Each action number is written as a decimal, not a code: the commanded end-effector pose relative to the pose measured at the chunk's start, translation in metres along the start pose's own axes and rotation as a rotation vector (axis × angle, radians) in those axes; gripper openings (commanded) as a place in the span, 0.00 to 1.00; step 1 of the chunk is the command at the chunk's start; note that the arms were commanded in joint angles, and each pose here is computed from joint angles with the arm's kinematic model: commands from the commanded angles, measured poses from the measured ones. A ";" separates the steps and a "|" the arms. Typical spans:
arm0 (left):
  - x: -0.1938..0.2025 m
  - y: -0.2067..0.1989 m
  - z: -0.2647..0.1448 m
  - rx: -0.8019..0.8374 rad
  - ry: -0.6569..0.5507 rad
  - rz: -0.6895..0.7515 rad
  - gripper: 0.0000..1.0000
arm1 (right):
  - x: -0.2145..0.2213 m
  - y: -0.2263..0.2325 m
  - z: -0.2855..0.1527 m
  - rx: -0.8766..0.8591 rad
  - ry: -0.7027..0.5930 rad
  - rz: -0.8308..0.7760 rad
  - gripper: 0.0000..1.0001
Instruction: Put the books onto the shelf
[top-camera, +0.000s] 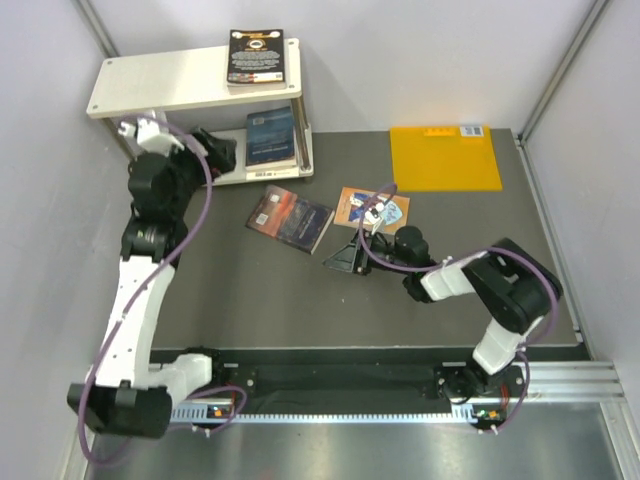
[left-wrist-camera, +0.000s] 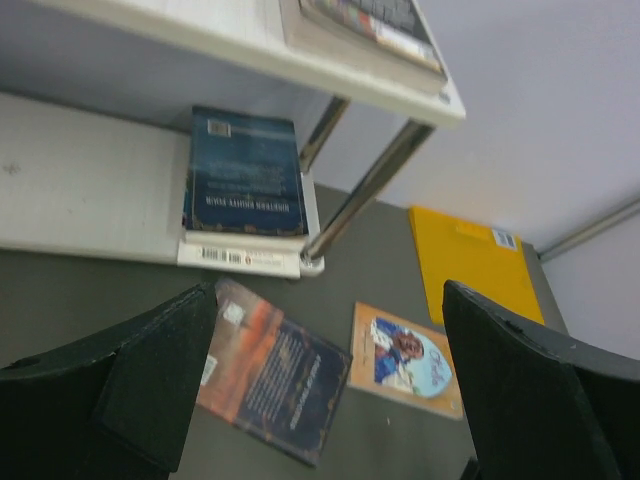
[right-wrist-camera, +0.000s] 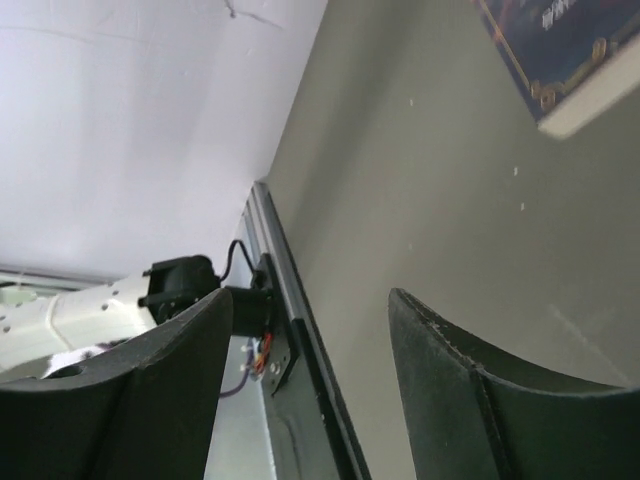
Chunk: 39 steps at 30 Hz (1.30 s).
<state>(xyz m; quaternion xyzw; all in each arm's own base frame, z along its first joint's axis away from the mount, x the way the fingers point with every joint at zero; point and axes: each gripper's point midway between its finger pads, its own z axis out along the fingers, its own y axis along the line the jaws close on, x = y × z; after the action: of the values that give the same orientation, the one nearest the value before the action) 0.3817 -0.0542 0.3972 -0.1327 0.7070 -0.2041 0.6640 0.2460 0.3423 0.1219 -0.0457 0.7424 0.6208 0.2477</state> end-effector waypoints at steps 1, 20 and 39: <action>0.069 0.009 -0.021 0.037 0.164 -0.077 0.99 | -0.026 0.005 0.000 0.101 -0.021 -0.182 0.64; 0.262 0.056 0.015 -0.089 0.641 -0.112 0.00 | -0.100 -0.049 0.012 0.372 -0.030 -0.219 0.65; 0.351 0.103 0.073 -0.340 0.963 0.184 0.00 | -0.166 -0.103 0.046 0.383 -0.062 -0.193 0.65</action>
<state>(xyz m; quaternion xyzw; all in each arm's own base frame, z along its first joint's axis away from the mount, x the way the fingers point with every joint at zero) 0.4425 -0.1382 0.0505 -0.1017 0.9449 -0.1345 0.2807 0.4206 0.3172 0.0755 -0.0349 0.8492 0.4279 0.3074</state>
